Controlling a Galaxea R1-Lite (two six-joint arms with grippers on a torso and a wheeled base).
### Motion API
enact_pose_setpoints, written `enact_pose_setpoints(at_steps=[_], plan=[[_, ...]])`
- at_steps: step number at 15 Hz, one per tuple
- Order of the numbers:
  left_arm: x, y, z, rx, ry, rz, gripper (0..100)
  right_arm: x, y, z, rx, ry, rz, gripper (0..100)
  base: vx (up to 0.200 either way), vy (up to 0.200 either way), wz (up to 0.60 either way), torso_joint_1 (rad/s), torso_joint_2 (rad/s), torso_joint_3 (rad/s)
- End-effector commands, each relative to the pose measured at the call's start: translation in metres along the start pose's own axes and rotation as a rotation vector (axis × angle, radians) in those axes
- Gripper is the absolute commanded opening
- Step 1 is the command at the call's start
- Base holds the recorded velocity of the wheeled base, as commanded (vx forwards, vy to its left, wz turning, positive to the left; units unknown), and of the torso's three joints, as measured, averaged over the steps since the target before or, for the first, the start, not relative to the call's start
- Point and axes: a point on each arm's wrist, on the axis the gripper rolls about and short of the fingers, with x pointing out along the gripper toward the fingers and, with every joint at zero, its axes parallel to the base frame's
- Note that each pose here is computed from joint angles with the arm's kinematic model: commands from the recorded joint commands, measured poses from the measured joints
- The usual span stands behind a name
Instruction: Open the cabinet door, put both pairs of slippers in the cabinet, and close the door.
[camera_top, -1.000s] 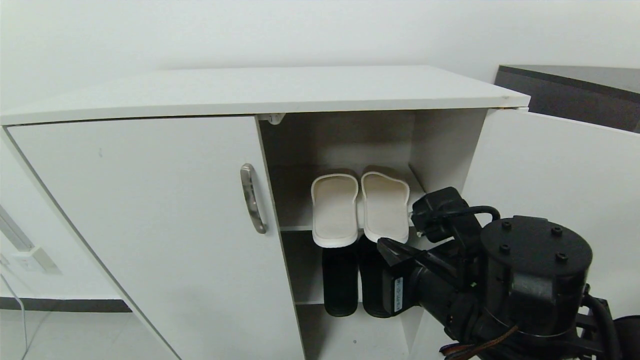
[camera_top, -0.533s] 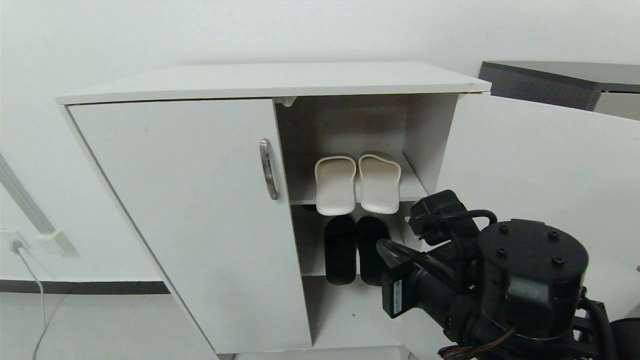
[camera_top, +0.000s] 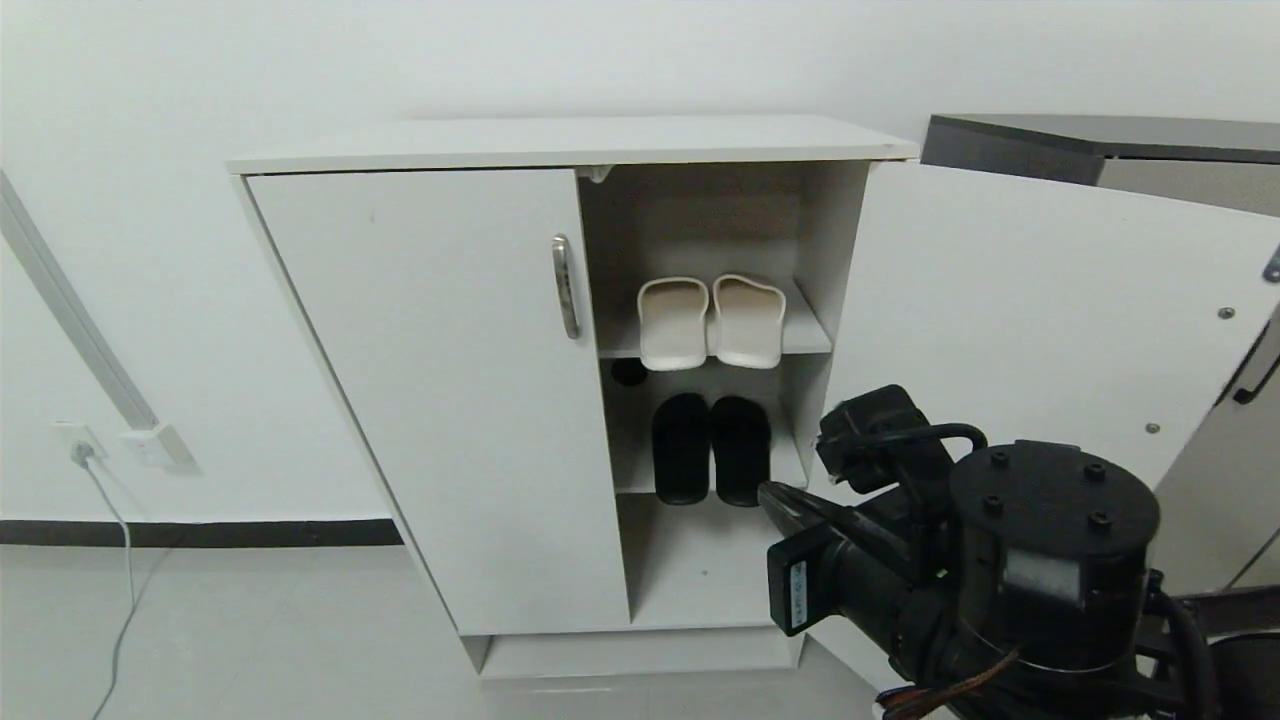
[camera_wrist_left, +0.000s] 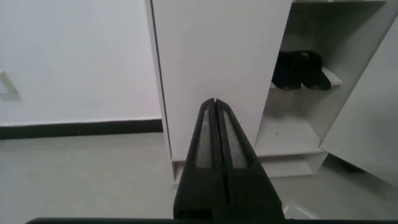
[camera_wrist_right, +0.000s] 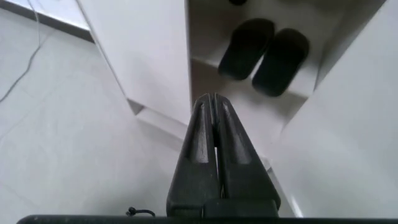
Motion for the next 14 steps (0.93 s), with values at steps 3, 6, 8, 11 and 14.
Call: enact_pose_setpoints(at_steps=[3,6,8,11,14], plan=[[0.0,0.0,0.0,0.0,0.0,0.0,0,0.003,-0.003,-0.008,-0.017,0.026,-0.008,0,-0.2,0.0,0.0,0.007,0.0,0.002],[0.0,0.0,0.0,0.0,-0.001,0.0,0,0.004,-0.003,-0.008,-0.026,0.024,-0.011,0,-0.133,0.0,0.0,0.002,0.0,0.005],[0.0,0.0,0.0,0.0,0.0,-0.001,0,0.005,-0.003,-0.008,-0.025,0.019,-0.01,0,0.0,0.0,0.0,0.0,0.0,0.0],[0.0,0.0,0.0,0.0,0.0,-0.001,0,0.015,-0.006,-0.008,-0.011,-0.029,-0.028,0,0.0,0.0,0.0,0.0,0.0,0.0],[0.0,0.0,0.0,0.001,0.0,0.0,0,0.029,-0.01,-0.018,-0.059,-0.143,-0.033,0,0.0,0.0,0.0,0.0,0.0,0.0]])
